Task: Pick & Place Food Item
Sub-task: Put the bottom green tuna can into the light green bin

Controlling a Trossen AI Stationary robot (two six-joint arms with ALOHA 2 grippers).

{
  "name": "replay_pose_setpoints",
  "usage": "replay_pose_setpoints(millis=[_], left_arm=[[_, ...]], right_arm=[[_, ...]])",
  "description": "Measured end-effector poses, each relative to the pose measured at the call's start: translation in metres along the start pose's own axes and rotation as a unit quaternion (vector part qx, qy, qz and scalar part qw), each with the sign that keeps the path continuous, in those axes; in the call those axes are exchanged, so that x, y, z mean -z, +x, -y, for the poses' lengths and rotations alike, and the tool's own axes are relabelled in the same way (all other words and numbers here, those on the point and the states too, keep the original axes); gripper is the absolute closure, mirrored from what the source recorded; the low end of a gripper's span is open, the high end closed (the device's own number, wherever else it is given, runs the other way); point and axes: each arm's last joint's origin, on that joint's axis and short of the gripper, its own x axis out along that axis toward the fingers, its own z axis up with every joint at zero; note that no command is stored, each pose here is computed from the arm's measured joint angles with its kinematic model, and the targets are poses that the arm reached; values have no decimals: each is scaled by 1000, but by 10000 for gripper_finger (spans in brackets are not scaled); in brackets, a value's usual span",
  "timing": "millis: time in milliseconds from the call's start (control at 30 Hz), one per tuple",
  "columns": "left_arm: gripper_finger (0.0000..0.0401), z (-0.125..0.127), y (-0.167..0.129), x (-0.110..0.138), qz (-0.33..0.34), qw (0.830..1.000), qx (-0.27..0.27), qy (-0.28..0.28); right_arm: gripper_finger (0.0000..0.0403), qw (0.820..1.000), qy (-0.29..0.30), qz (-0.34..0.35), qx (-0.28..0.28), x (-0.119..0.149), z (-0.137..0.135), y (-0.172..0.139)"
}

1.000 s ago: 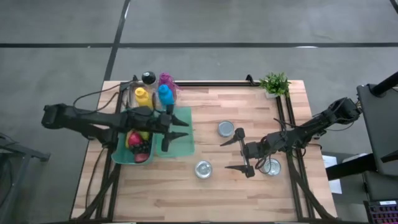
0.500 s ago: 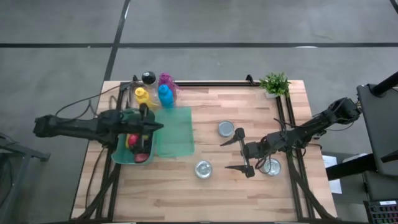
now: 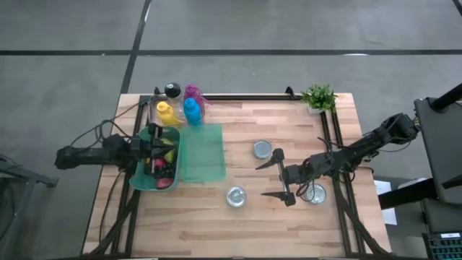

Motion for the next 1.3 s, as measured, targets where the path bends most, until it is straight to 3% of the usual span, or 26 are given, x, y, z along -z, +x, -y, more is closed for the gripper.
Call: replay_pose_setpoints(millis=[700, 1000, 1300], left_arm=[[398, 3, -3, 21, -94, 995, 13, -5], [398, 4, -5, 30, -141, 987, 8, -71], [398, 4, -6, 34, -164, 984, 9, -74]], right_arm=[[3, 1000, 0, 0, 0, 0, 0, 0], [3, 1000, 0, 0, 0, 0, 0, 0], [3, 1000, 0, 0, 0, 0, 0, 0]])
